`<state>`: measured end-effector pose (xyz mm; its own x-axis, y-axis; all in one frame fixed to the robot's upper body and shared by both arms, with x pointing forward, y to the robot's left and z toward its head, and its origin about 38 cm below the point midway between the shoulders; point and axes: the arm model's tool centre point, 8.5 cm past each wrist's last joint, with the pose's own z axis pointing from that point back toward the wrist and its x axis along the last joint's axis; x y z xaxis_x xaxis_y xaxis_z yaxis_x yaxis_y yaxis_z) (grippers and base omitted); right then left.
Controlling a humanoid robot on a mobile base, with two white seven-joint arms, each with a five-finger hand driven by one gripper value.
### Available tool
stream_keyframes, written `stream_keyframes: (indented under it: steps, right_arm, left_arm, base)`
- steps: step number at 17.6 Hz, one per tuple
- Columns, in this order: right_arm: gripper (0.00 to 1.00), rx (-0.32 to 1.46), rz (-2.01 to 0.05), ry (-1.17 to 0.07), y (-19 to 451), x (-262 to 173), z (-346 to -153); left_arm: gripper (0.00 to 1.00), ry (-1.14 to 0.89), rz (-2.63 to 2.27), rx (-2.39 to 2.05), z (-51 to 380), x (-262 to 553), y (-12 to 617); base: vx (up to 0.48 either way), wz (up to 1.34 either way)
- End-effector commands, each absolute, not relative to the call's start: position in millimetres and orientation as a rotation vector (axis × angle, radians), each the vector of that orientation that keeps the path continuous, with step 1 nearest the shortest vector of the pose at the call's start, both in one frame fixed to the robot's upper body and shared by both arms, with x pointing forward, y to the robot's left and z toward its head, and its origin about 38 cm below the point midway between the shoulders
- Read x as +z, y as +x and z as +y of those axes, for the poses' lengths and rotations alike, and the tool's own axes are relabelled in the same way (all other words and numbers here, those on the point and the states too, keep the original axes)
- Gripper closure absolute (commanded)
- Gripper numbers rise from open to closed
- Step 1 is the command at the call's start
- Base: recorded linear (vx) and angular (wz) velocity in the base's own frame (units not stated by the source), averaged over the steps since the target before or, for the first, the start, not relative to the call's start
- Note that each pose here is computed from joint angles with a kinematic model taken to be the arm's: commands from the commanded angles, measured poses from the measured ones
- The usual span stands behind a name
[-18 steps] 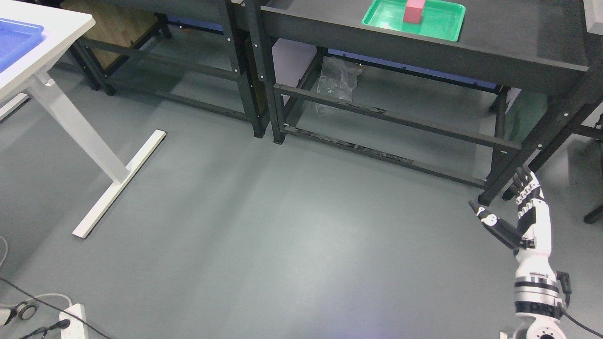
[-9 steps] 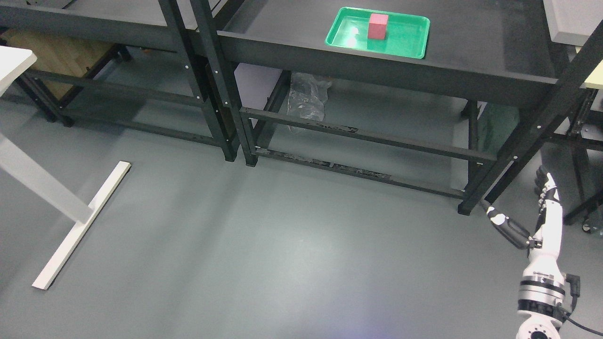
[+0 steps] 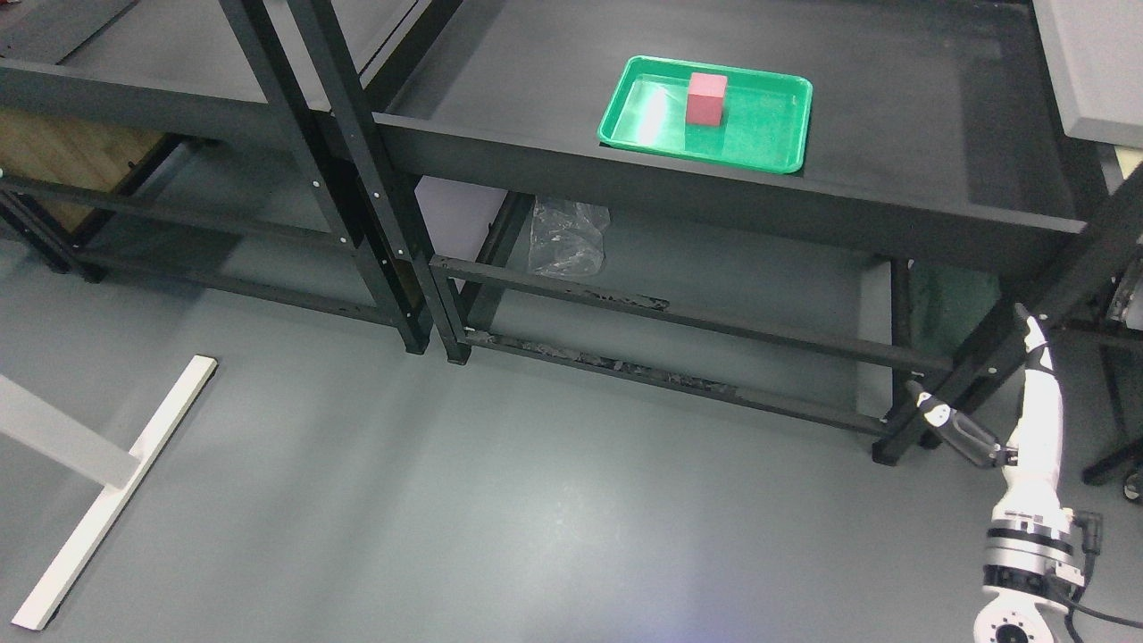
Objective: Pick pink block from left shelf to tray
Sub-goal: 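Drive toward the shelf, bringing the right hand near the green tray, then reach the right hand over the pink block in the green tray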
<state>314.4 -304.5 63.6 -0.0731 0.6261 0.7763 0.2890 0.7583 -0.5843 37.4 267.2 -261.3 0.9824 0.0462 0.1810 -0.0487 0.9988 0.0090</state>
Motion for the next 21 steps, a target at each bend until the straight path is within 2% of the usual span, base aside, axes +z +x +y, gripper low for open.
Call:
stream_keyframes:
  steps: [1, 9, 14, 18, 21]
  right_arm:
    - [0.00, 0.545, -1.569, -0.936, 323, 69, -312.7]
    - [0.00, 0.481, -1.632, -1.034, 317, 96, -331.6]
    - [0.00, 0.494, -1.631, -0.993, 320, 90, -320.0]
    - [0.00, 0.506, -1.626, -0.978, 322, 89, -318.0]
    - [0.00, 0.641, -1.510, -0.839, 327, 67, -304.3]
  left_arm:
    - [0.00, 0.031, -0.174, 0.045, 278, -261, 31]
    - [0.00, 0.031, -0.174, 0.045, 278, -261, 31]
    - [0.00, 0.031, -0.174, 0.045, 278, -261, 31]
    - [0.00, 0.031, -0.174, 0.045, 278, -261, 31]
    - [0.00, 0.031, -0.174, 0.045, 278, -261, 31]
  base:
    - [0.275, 0.17]
    - [0.276, 0.15]
    - [0.291, 0.14]
    - [0.299, 0.18]
    - [0.264, 0.18]
